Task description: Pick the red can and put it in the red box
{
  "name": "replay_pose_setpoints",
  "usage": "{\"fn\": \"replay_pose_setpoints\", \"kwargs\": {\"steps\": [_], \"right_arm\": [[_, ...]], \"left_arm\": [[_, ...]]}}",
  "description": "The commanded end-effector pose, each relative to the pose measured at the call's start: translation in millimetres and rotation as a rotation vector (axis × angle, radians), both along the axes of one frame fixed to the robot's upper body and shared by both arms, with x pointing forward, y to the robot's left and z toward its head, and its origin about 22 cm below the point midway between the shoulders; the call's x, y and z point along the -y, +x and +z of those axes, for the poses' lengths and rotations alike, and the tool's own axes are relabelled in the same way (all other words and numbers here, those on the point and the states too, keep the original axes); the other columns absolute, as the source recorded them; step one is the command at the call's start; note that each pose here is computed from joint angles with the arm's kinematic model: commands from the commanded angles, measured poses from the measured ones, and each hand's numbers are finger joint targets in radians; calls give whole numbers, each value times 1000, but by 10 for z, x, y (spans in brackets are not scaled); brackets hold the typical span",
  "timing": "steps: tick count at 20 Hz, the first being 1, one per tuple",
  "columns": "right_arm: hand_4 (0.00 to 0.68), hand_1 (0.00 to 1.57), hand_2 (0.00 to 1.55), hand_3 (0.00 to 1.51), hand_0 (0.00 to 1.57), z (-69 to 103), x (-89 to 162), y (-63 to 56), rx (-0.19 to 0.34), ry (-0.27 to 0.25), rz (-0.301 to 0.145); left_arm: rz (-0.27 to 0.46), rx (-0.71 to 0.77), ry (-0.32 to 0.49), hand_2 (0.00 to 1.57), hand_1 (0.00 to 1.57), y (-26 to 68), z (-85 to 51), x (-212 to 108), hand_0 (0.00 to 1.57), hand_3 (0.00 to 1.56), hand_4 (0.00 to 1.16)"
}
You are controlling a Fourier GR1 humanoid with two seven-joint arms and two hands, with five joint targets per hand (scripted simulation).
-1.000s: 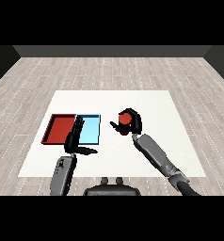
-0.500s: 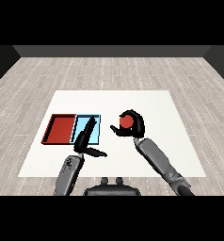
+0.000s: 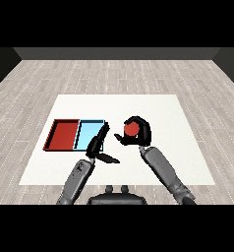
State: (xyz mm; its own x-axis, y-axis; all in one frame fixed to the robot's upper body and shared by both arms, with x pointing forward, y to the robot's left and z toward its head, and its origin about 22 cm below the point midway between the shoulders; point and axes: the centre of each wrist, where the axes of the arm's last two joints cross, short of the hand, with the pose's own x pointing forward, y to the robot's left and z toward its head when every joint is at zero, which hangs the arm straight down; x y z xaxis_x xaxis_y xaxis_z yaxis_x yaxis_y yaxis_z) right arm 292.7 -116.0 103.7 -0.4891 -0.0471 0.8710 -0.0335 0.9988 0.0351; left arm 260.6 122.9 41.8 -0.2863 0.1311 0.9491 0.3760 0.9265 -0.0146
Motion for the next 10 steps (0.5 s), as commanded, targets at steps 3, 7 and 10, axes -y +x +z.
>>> {"fn": "replay_pose_setpoints", "kwargs": {"steps": [3, 7, 10], "right_arm": [[650, 1571, 1478, 1413, 1571, -86, -34, -34, 27, -7, 17], [655, 1571, 1481, 1418, 1571, -15, -28, 39, 3, -19, 35], [650, 1571, 1481, 1417, 1571, -96, -178, 3, 12, 20, 61]], "left_arm": [[-50, -87, -8, 0, 0, 68, -125, 180, 0, 0, 0], [-62, -112, -3, 0, 0, 235, -212, 315, 0, 0, 0], [-55, -131, -32, 0, 0, 146, -203, 297, 0, 0, 0]]}}
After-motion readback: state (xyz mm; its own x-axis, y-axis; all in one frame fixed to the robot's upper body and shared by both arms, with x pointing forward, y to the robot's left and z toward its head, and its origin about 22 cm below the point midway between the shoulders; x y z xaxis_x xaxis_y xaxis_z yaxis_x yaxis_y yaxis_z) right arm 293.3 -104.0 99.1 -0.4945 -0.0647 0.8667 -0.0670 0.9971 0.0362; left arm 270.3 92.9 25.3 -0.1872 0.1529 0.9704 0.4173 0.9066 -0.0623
